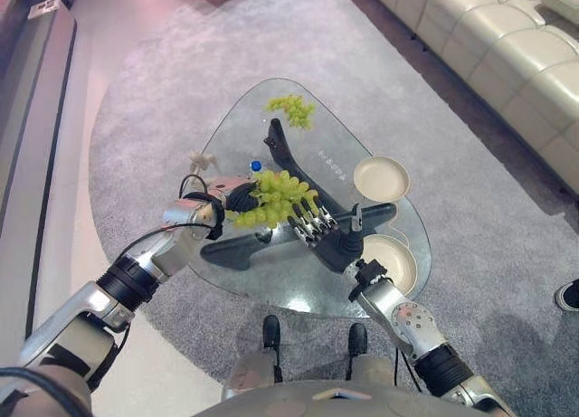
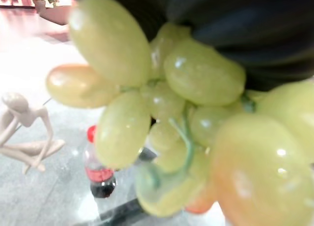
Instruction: Pick up fruits into the plate
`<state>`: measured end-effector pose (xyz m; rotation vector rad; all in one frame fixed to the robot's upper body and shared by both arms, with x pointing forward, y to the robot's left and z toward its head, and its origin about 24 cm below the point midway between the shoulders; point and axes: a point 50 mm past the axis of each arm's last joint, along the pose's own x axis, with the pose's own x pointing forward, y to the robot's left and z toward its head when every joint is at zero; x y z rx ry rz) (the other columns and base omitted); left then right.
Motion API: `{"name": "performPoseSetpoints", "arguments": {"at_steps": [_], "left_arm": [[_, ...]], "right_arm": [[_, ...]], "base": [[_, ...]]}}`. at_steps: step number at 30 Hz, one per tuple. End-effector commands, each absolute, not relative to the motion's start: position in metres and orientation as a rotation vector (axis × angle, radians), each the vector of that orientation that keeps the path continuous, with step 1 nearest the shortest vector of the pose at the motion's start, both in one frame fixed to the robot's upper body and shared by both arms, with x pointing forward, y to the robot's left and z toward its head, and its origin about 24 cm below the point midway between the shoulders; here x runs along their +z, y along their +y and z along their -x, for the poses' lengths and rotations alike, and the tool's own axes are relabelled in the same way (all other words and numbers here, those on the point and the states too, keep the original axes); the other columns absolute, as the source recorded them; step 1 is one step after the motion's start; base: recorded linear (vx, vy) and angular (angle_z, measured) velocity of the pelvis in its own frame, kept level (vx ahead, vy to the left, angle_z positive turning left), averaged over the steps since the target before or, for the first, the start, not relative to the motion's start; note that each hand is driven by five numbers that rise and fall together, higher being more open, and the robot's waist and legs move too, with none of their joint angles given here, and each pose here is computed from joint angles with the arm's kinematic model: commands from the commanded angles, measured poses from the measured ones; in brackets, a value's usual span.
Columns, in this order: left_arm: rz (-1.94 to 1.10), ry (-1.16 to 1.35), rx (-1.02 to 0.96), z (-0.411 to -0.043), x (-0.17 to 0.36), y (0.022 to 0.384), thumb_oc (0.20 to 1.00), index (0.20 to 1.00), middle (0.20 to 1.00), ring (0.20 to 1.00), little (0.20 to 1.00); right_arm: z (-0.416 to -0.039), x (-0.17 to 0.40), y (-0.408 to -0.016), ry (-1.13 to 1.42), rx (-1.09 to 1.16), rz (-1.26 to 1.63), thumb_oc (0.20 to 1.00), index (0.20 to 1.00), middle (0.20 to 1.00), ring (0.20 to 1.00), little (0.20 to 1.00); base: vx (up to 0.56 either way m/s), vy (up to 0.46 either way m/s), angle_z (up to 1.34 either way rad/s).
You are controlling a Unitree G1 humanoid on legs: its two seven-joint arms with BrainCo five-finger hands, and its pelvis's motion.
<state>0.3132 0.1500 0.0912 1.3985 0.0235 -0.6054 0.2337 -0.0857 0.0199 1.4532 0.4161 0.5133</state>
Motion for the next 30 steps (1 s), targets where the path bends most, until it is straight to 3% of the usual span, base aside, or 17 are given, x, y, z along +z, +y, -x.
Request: {"name": "performPoseSetpoints", "arguments": {"at_steps": [1,12,30], "left_arm": [[-1.415,-0.081,-0.596,-0.318,0.111,0.135,0.200,0.200,0.200,0.200,0.200],[-1.364,-0.039,-0.464,-0.326,0.113,0.149,0.200,0.200,0.200,0.200,0.200],[-1.243,-0.210,-0.346,-0.326,0.159,0.157,0.200,0.200,0.200,0.200,0.200]], "right_arm": [[-0.231,0.060,-0.051,0.350,0.707,-1.585,1.000,1.000,1.000,1.000,1.000],[-0.226,0.064,-0.040,0.402,0.728,-1.548,1.000,1.000,1.000,1.000,1.000],[-0.222,0.036,-0.055,0.393,0.577,-1.441,1.000,1.000,1.000,1.000,1.000]], "base": [[0.00,0.000,0.00],[0.01,-0.001,0.00],[0.04,0.010,0.01]]}}
